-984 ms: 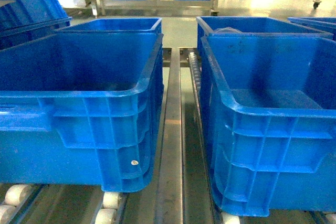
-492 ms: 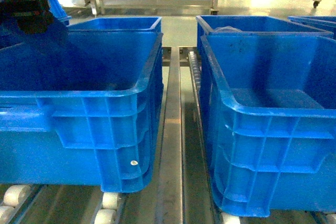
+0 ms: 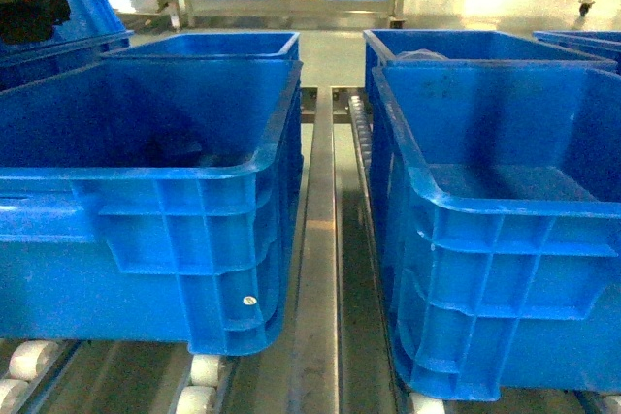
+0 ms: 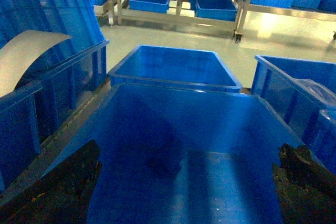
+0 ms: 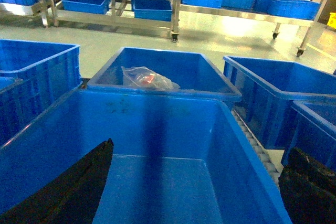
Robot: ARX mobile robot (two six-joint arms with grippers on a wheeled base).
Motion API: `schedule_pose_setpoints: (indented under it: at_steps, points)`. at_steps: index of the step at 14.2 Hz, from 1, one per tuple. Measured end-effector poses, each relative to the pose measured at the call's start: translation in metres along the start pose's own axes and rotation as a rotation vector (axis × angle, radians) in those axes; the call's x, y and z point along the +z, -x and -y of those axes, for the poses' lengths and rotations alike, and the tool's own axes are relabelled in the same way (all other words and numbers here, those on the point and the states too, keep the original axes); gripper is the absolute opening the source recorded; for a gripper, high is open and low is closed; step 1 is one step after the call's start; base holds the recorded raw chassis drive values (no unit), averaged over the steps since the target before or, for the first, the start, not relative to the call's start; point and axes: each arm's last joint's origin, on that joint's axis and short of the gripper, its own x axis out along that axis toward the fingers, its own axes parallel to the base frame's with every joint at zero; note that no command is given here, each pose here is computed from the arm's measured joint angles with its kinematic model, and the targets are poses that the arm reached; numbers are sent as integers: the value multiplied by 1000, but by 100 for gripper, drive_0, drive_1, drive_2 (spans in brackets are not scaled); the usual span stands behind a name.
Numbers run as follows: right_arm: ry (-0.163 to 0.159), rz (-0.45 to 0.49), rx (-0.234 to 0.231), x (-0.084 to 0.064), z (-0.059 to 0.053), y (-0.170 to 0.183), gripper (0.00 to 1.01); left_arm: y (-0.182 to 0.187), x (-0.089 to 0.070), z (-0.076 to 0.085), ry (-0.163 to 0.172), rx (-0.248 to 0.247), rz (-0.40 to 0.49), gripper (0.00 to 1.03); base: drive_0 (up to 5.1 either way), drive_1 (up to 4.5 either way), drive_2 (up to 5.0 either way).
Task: Sort blue parts and orange caps into right shelf containers
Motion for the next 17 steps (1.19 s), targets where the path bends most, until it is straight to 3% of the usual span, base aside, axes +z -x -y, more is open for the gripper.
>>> schedule_pose_setpoints:
  at_steps: [1,3,5,7,10,17]
  points:
    - [2,1,0,0,0,0,98,0,0,0,-2,-1,1,98,0,0,0]
    - [-34,-8,67,-5,8,7,85,11,-4,-2,-34,-13,27,82,0,0,0]
    - [-68,0,80,-14,13,37,59,44,-19,-9,-53,-12,19,55,0,0,0]
    - [-72,-12,90,-25,14,57,35,66,-27,-21,-54,-10,13,32,0,0,0]
    - [-72,-12,90,-33,15,81,2,91,-37,-22,-53,-16,10,1,0,0,0]
    - [-76,-14,90,-44,17,117,1,131,-49,-23,-55,-15,10,2,0,0,0]
